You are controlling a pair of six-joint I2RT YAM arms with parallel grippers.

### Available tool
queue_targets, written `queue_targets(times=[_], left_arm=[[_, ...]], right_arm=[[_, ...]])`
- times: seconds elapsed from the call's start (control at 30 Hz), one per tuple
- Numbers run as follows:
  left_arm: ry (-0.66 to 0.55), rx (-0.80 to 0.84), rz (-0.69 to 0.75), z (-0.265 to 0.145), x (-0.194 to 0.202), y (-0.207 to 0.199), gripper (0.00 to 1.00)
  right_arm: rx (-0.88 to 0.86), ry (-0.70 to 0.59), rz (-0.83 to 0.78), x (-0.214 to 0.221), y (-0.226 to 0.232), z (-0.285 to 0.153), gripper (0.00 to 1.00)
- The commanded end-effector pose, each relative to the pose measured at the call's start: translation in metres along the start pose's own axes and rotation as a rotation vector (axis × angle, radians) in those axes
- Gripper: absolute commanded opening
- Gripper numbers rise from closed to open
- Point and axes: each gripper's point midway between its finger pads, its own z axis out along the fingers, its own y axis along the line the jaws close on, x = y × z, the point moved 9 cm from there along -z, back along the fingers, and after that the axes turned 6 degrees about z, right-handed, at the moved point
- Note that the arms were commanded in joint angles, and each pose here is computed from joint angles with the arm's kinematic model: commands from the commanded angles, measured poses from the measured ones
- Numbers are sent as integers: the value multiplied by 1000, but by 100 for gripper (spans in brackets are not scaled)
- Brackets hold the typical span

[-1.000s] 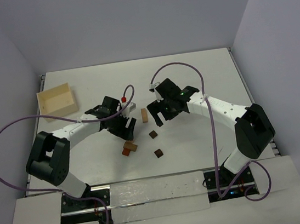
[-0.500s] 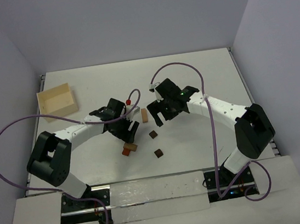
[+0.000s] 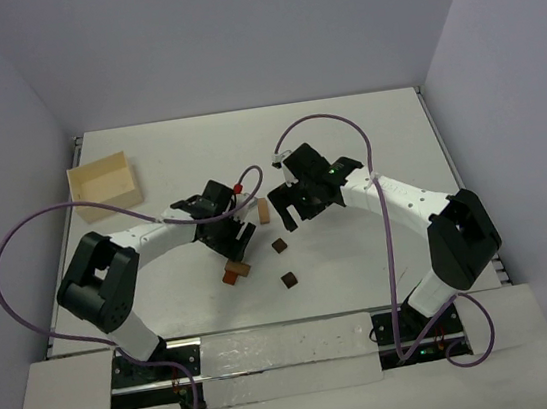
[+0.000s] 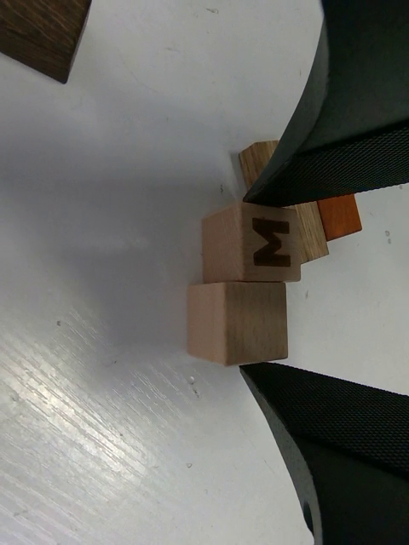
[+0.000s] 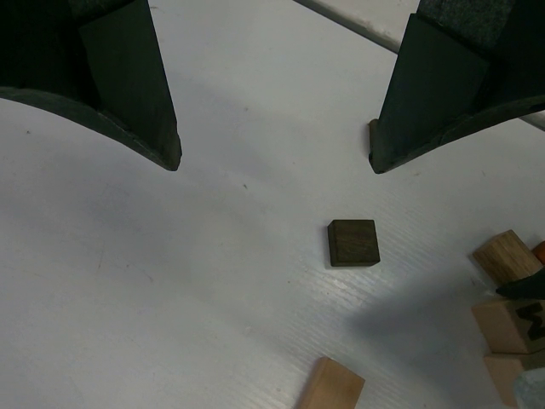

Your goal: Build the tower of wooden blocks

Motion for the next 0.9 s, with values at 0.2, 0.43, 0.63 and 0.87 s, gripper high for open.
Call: queue_targets(times=[0.2, 0.43, 0.63, 0.87], left_arm=[[-54, -42, 61, -5, -21, 1, 81], [-57, -47, 105, -5, -23, 1, 83], [-60, -41, 142, -5, -22, 1, 84], [-73, -40, 181, -5, -20, -1, 82]], right_arm=[[-11, -36, -1, -13, 3, -4, 100], [-13, -35, 0, -12, 2, -4, 100], [-14, -31, 0, -12, 2, -3, 100], [-18, -27, 0, -12, 3, -3, 100]])
